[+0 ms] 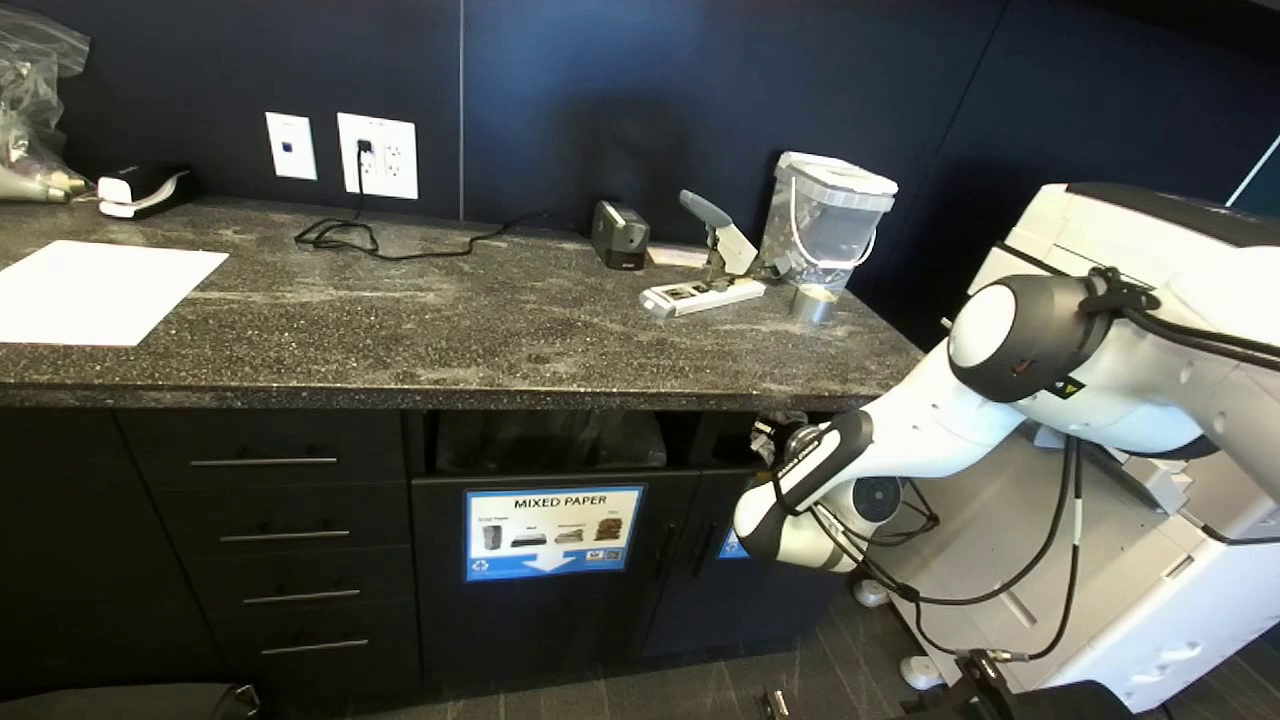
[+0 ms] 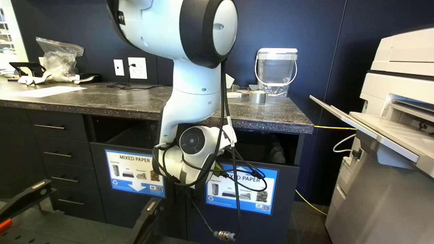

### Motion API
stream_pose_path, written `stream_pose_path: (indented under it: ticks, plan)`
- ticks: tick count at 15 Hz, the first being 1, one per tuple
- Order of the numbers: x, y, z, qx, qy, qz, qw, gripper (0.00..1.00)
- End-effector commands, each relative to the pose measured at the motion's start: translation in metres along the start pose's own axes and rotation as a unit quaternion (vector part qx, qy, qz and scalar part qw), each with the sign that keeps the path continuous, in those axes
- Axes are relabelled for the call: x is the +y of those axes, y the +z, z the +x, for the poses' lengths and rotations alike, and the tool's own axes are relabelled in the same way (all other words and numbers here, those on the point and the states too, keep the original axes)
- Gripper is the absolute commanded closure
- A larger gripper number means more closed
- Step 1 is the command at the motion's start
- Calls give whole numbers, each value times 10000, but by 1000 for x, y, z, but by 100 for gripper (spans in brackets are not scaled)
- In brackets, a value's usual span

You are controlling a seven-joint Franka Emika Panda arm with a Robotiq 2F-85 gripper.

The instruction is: Put the tissues in the rubbish bin.

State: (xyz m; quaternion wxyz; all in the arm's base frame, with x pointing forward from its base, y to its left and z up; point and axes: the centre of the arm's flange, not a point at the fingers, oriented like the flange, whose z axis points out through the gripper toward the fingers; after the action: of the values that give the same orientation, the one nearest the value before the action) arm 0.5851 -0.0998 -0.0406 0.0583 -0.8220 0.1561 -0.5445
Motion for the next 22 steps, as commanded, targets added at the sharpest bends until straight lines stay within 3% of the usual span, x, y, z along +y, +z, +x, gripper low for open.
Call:
stream_pose_path:
  ticks: [1, 2, 4, 13, 22]
  plan:
    - [-1, 21, -8, 487, 1, -70, 9988, 97]
    - [-1, 24, -8, 476, -16, -95, 9988, 98]
    - [-3, 24, -6, 488, -24, -136, 9987, 67]
    - [-3, 26, -3, 305, -253, -193, 9990, 1]
    - [3, -5, 27, -343, -1177, -375, 9917, 0]
